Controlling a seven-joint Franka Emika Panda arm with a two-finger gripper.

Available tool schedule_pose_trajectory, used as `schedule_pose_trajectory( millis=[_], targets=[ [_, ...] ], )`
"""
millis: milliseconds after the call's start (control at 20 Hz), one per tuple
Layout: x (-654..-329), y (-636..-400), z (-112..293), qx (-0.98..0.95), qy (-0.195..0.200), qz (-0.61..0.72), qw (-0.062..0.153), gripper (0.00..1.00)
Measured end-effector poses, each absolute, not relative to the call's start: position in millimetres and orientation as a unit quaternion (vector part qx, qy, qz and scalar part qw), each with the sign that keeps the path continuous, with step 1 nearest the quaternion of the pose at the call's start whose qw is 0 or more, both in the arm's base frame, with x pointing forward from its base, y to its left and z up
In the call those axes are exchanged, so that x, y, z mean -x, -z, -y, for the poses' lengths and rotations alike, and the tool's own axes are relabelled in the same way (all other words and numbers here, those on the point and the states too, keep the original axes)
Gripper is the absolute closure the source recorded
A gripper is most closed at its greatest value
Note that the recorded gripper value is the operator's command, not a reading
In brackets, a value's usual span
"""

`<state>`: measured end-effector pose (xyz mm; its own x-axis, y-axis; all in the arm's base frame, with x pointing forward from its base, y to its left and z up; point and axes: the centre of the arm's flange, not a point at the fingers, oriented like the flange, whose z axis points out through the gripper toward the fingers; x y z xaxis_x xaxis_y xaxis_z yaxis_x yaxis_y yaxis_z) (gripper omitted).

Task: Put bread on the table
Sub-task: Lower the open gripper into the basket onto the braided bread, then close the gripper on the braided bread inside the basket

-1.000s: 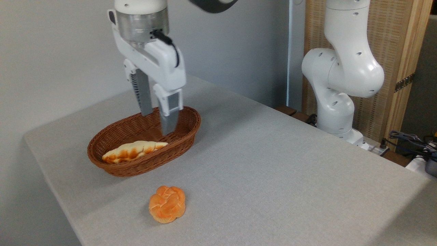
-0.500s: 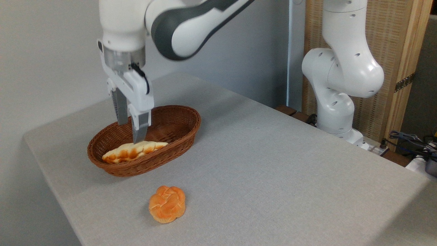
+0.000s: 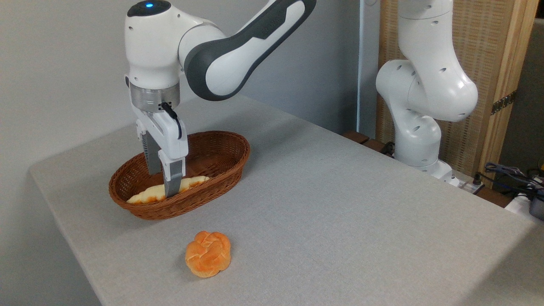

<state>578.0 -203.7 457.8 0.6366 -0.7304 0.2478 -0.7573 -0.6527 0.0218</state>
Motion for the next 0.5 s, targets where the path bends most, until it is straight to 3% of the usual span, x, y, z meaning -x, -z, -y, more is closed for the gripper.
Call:
schedule_pose_trajectory(
  millis=[50, 150, 200, 400, 500],
  targets=[
    [-578, -456, 205, -0.901, -0.107, 0.417, 0.058, 0.14],
    [-576, -452, 211, -0.897, -0.103, 0.427, 0.051, 0.52],
    [-576, -450, 214, -0.895, -0.101, 0.432, 0.048, 0.63],
    [-575, -446, 217, -0.893, -0.098, 0.437, 0.045, 0.92],
    [-575, -446, 217, -0.893, -0.097, 0.437, 0.045, 0.96]
  ],
)
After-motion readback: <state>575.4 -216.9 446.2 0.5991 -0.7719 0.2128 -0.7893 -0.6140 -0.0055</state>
